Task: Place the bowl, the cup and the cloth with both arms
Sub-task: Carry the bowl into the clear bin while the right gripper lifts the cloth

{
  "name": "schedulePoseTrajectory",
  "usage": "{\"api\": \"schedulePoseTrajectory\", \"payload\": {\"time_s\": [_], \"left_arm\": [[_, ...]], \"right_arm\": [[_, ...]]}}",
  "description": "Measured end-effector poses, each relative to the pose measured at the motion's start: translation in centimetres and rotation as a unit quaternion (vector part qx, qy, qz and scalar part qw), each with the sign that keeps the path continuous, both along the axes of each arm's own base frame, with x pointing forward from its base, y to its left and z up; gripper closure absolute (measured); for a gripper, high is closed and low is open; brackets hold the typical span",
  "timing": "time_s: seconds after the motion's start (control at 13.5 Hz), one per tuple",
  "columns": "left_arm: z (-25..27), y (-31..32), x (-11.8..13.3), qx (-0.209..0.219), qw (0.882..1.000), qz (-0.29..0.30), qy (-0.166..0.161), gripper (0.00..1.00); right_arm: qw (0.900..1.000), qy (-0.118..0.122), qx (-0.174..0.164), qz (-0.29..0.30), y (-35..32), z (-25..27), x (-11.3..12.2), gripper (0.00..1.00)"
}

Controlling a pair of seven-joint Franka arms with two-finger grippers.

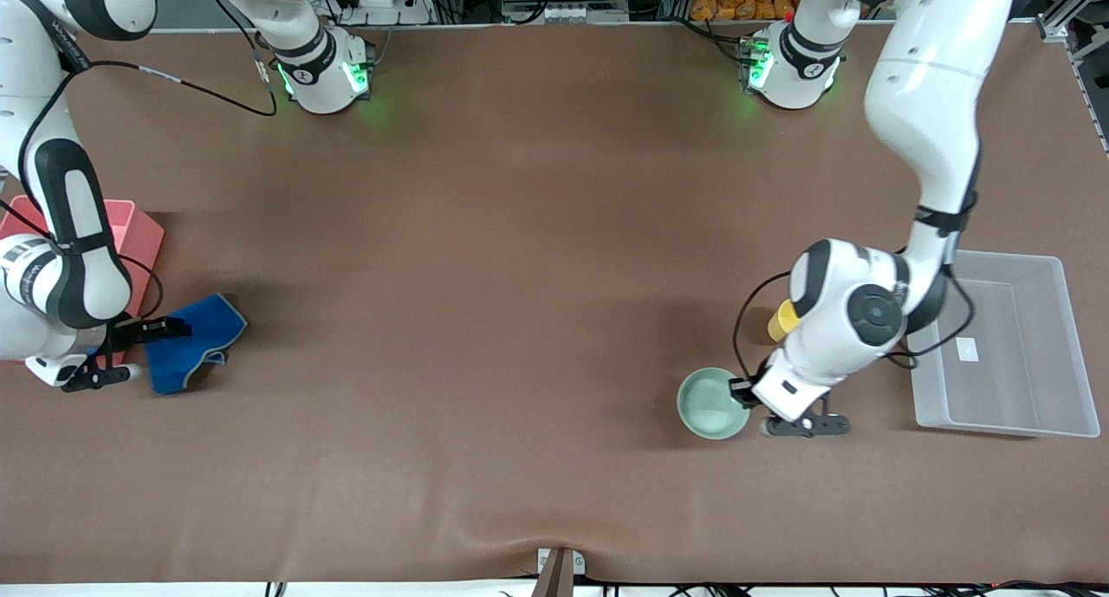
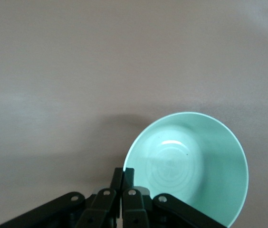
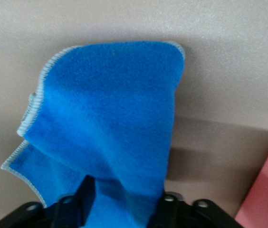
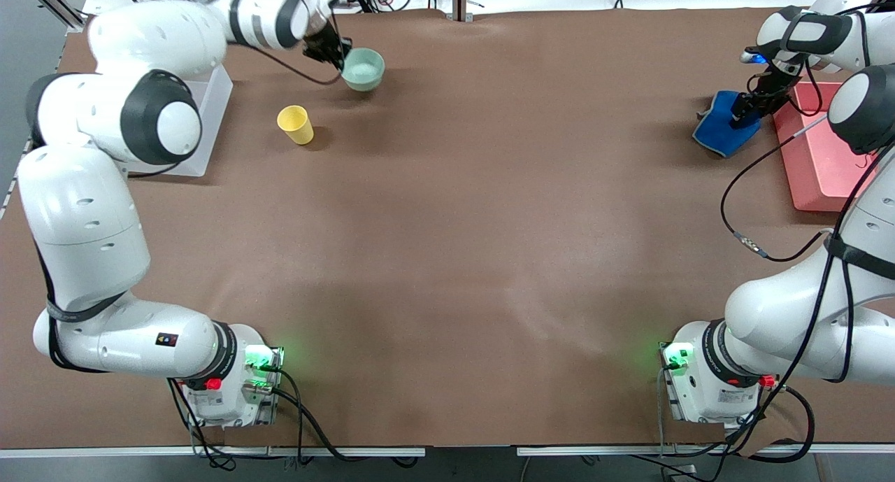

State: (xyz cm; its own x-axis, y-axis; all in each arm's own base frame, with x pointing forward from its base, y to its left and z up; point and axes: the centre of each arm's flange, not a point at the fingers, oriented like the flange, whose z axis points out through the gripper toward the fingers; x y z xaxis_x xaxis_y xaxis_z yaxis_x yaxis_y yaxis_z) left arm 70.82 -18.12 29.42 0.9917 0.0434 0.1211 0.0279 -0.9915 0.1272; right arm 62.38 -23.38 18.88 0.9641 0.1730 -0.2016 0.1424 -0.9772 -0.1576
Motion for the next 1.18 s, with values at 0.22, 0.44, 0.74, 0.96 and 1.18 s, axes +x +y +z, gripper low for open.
{"api": "schedulePoseTrajectory", "payload": {"time_s": [0.22, 0.44, 0.74, 0.96, 1.18], "left_arm": [[5.2, 4.2, 1.1, 0.009, 1.000, 0.026, 0.012, 0.97], [7.0, 12.6, 1.7, 0.031, 0.998, 0.056, 0.018, 0.97], [8.8, 27.3, 0.5, 0.069, 0.994, 0.073, 0.032, 0.97], [9.2, 37.5, -1.9, 0.078, 0.995, 0.052, 0.039, 0.97], [7.5, 44.1, -4.8, 0.091, 0.993, 0.042, 0.063, 0.97]], "right_arm": [[1.000, 0.006, 0.007, -0.004, 0.1, -0.1, -0.2, 0.79], [0.999, 0.032, 0.026, -0.009, 0.4, 0.2, -0.7, 0.98], [0.997, 0.058, 0.043, -0.003, 0.9, 3.9, -0.4, 0.98], [0.997, 0.055, 0.047, 0.008, 1.9, 9.1, 0.0, 0.98], [0.997, 0.059, 0.040, 0.026, 3.3, 13.8, -0.4, 0.98]]}}
